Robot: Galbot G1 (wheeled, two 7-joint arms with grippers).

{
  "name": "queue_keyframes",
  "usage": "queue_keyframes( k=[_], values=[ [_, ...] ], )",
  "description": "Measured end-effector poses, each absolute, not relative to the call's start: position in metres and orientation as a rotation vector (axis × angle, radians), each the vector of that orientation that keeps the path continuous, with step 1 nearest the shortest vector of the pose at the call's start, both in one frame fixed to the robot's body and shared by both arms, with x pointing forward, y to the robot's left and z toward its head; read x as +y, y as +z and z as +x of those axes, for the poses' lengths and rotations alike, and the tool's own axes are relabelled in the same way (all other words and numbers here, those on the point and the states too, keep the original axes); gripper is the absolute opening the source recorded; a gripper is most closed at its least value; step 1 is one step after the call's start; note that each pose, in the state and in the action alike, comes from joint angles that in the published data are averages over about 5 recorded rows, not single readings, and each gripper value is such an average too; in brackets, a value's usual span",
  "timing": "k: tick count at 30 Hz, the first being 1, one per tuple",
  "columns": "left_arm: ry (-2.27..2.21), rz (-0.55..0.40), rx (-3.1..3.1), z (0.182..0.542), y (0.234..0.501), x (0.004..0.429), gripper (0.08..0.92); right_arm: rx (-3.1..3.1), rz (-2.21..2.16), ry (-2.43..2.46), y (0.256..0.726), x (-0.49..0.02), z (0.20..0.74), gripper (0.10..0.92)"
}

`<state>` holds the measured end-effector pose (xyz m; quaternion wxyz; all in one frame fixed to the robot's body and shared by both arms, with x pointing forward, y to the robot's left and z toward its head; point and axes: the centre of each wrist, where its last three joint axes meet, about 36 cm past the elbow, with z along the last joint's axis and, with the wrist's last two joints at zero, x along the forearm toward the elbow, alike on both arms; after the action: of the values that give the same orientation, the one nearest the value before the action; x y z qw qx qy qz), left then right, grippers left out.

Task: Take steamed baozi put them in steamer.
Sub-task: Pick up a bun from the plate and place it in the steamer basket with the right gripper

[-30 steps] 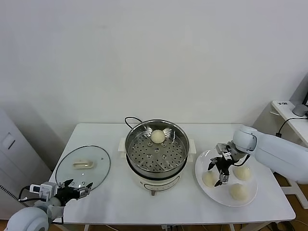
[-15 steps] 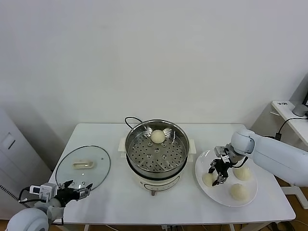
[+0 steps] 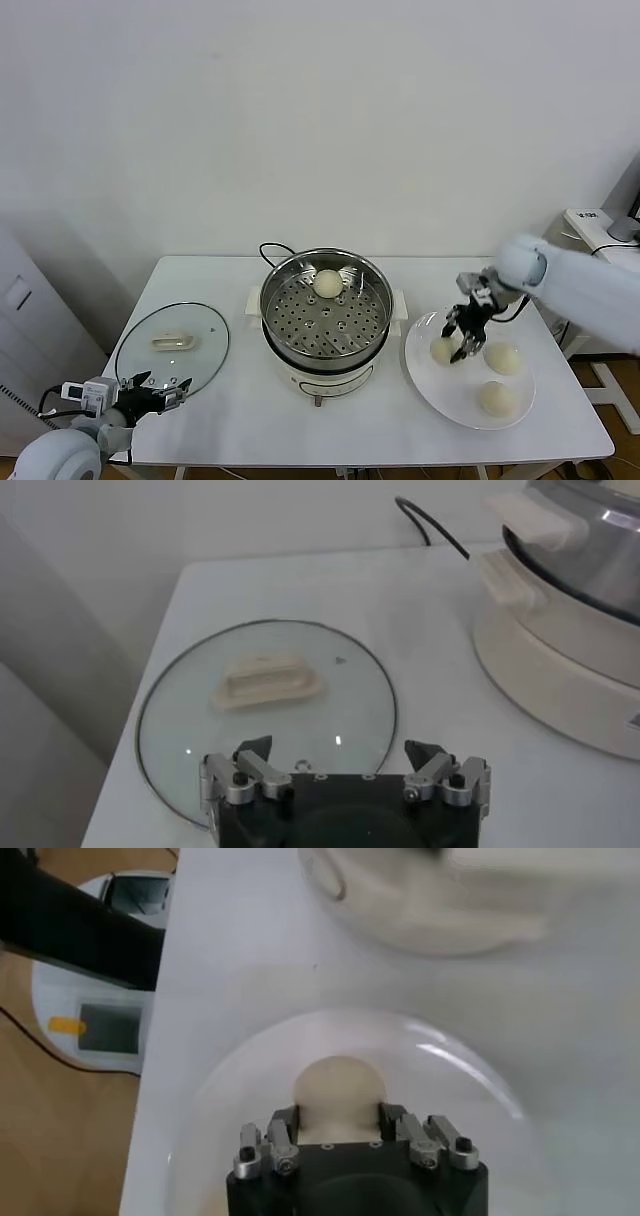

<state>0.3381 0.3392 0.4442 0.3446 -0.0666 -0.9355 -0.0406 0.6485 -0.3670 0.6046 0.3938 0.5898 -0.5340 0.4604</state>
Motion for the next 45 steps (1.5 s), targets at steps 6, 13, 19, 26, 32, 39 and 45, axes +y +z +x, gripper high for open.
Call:
queue_keyframes(
  k=[6,13,19,26,32,39,45],
  values=[
    [-0.109,-0.173,-2.434,0.339,0.445,0.34,0.823,-1.417,1.51,1.179,0.669,-0.344,0.656,0.501],
    [-0.112,-0.172,-2.437,0.341,0.446,0.341,0.823,-1.491,1.552,1.145,0.708,-0.305,0.661,0.501],
    [-0.116,-0.175,-2.441,0.342,0.447,0.34,0.823,-1.54,1.589,1.117,0.719,-0.265,0.668,0.501],
    [-0.119,-0.175,-2.443,0.342,0.447,0.341,0.823,-1.559,1.621,1.098,0.707,-0.209,0.675,0.502],
    [-0.117,-0.174,-2.443,0.342,0.447,0.341,0.823,-1.547,1.632,1.085,0.678,-0.166,0.678,0.501],
    [-0.117,-0.173,-2.445,0.342,0.447,0.341,0.823,-1.537,1.629,1.079,0.646,-0.128,0.677,0.501],
    [-0.114,-0.173,-2.447,0.342,0.447,0.341,0.823,-1.533,1.617,1.084,0.624,-0.105,0.676,0.501]
  ],
)
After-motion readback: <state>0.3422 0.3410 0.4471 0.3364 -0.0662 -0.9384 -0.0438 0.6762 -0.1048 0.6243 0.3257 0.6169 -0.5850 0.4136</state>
